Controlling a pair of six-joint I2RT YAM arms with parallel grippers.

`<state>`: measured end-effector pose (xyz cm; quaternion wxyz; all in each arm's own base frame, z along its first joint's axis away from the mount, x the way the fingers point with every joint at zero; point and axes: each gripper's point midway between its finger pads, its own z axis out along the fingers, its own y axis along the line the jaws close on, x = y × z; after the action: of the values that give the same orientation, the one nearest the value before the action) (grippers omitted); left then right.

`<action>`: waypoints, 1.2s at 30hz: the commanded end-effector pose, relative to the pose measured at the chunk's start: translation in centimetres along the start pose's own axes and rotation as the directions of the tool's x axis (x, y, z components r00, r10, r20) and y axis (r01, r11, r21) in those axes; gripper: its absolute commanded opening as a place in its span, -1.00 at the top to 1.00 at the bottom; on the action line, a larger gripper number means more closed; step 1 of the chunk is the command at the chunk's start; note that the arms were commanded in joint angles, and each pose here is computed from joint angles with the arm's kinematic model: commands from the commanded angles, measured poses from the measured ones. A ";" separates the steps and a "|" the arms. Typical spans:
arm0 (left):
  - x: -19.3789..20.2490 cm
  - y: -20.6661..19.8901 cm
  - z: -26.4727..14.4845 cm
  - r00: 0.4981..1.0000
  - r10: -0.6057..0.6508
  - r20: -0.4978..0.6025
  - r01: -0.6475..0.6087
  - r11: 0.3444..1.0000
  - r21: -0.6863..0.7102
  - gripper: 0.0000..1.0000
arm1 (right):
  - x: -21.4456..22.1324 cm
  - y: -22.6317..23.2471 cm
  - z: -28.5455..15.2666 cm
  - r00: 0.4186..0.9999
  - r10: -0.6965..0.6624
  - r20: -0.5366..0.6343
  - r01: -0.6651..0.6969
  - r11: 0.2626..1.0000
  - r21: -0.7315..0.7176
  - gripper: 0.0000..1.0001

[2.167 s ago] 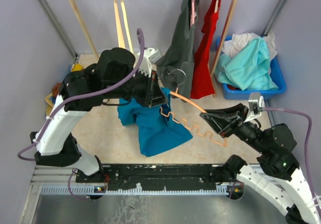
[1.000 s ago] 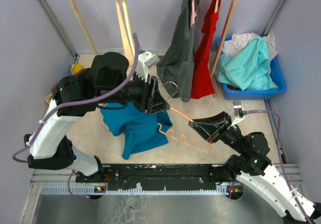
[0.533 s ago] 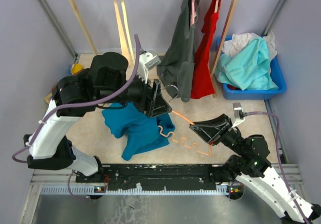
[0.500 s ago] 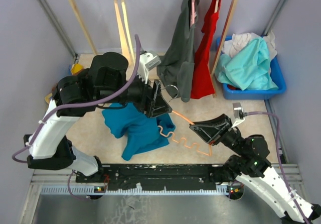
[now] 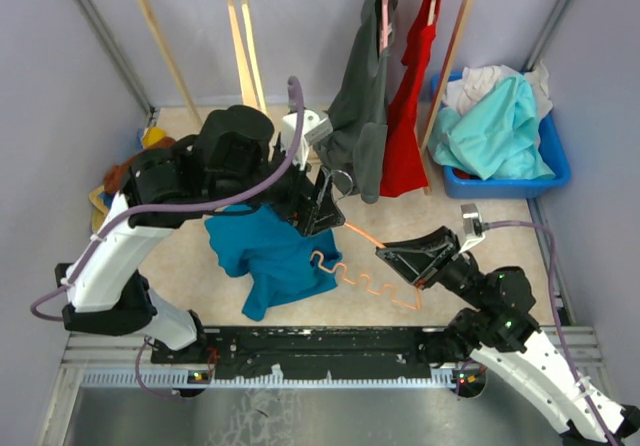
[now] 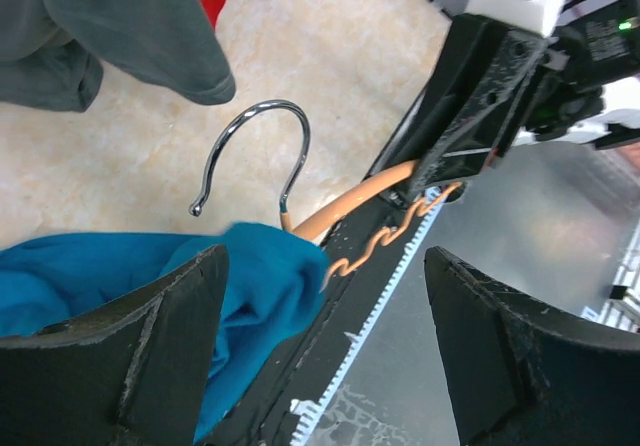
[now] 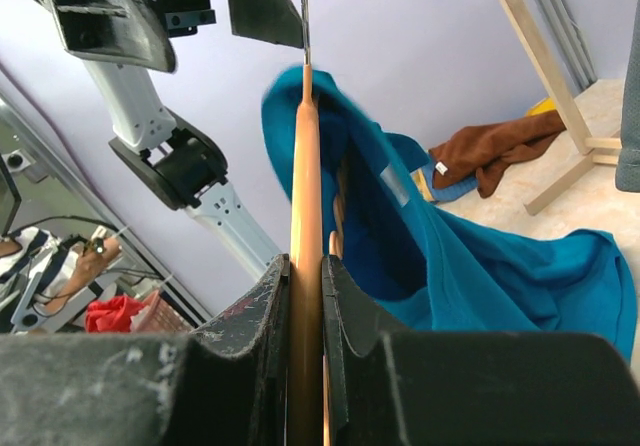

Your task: Place the t-shirt on the hanger

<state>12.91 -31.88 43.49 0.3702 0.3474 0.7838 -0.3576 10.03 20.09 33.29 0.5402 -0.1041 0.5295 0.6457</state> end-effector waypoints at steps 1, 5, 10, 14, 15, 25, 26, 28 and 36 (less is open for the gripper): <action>1.6 2.7 0.8 0.995 0.044 -0.086 -0.056 0.989 -0.137 -0.69 | -3.3 2.8 0.5 0.995 -0.050 0.092 0.056 0.996 -0.072 1.00; 1.6 3.4 0.5 0.994 0.061 -0.086 -0.075 0.983 -0.169 -0.66 | -3.2 2.8 0.8 0.995 -0.055 0.083 0.061 0.995 -0.073 1.00; 0.6 3.2 -0.9 0.996 0.081 -0.046 -0.088 0.982 -0.168 -0.65 | -2.9 2.7 1.2 0.996 -0.052 0.066 0.058 0.995 -0.081 1.00; 0.9 3.8 -1.9 0.995 0.091 -0.046 -0.098 0.976 -0.194 -0.63 | -2.8 3.0 1.3 0.997 -0.056 0.048 0.060 0.994 -0.090 1.00; 1.0 3.8 -2.0 0.995 0.088 -0.045 -0.095 0.976 -0.195 -0.62 | -2.8 3.1 1.3 0.997 -0.057 0.044 0.061 0.994 -0.093 1.00; 2.5 4.3 -1.9 0.995 0.069 -0.074 -0.083 0.975 -0.205 -0.41 | -3.6 4.9 0.4 0.997 -0.070 0.041 0.075 0.990 -0.119 1.00; 2.6 4.2 -2.0 0.995 0.067 -0.072 -0.080 0.976 -0.200 -0.40 | -3.7 5.1 0.3 0.997 -0.072 0.042 0.077 0.989 -0.125 1.00; 2.8 4.0 -2.2 0.995 0.067 -0.070 -0.079 0.979 -0.186 -0.39 | -3.9 5.5 0.3 0.996 -0.073 0.042 0.078 0.988 -0.135 1.00; 3.3 2.1 -1.3 0.995 0.071 -0.071 -0.076 0.995 -0.064 -0.25 | -4.5 6.5 0.1 0.996 -0.076 0.053 0.083 0.984 -0.160 1.00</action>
<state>13.80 -27.71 39.52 0.3666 0.3605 0.8187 -0.2559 8.75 20.50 34.53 0.5228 -0.1441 0.5401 0.6436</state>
